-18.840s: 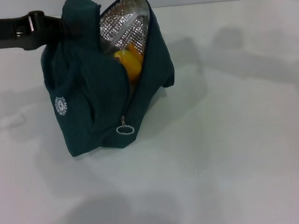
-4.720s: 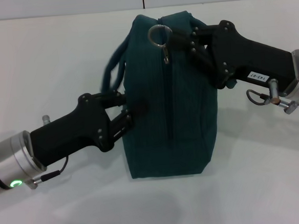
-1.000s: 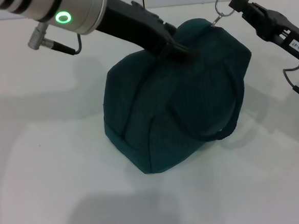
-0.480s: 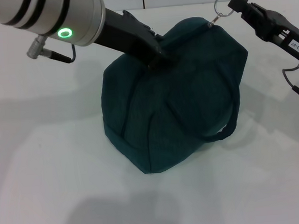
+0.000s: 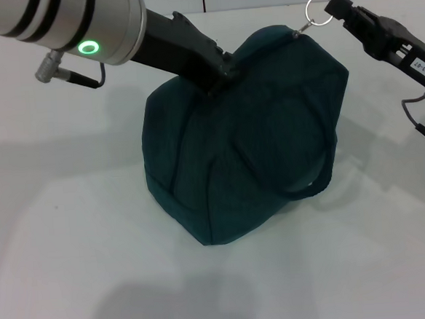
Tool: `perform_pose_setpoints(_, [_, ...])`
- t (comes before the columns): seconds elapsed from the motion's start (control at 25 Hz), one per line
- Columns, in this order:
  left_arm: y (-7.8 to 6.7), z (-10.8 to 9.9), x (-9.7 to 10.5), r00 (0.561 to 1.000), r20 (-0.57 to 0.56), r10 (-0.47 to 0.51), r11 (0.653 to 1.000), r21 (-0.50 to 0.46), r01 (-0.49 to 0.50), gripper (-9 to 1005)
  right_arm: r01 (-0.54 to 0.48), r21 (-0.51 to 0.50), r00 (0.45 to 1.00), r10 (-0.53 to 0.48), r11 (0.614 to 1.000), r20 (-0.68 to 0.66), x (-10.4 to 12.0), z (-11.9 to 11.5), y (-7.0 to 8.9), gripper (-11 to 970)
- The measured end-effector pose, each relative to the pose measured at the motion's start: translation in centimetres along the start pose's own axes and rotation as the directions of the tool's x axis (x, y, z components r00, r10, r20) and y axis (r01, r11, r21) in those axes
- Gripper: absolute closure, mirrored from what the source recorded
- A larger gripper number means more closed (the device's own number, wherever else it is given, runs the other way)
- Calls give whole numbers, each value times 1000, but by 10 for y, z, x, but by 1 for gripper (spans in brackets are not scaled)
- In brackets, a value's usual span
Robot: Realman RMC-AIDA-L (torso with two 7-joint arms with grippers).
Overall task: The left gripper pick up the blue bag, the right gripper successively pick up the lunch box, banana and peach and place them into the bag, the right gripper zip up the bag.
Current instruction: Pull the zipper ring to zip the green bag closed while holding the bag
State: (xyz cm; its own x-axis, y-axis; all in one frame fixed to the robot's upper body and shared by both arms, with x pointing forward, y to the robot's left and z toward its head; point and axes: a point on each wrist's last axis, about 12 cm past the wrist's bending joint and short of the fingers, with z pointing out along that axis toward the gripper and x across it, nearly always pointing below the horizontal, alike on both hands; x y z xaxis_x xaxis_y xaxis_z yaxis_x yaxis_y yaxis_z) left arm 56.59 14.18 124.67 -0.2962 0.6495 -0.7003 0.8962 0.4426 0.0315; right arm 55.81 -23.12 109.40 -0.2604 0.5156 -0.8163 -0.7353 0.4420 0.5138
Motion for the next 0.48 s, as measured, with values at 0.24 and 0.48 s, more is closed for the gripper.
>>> perform_pose_setpoints(0.24, [-4,0,0,1000,1,25,999,29,-25,897,-9,26,1000,8,1000,17,0,-5,-3,953])
perform_pose_setpoints(0.48, [-8,-4,3,999,24,33,995,89,-35,920,-41,132,998,35,990,43,1,-18,-15,953])
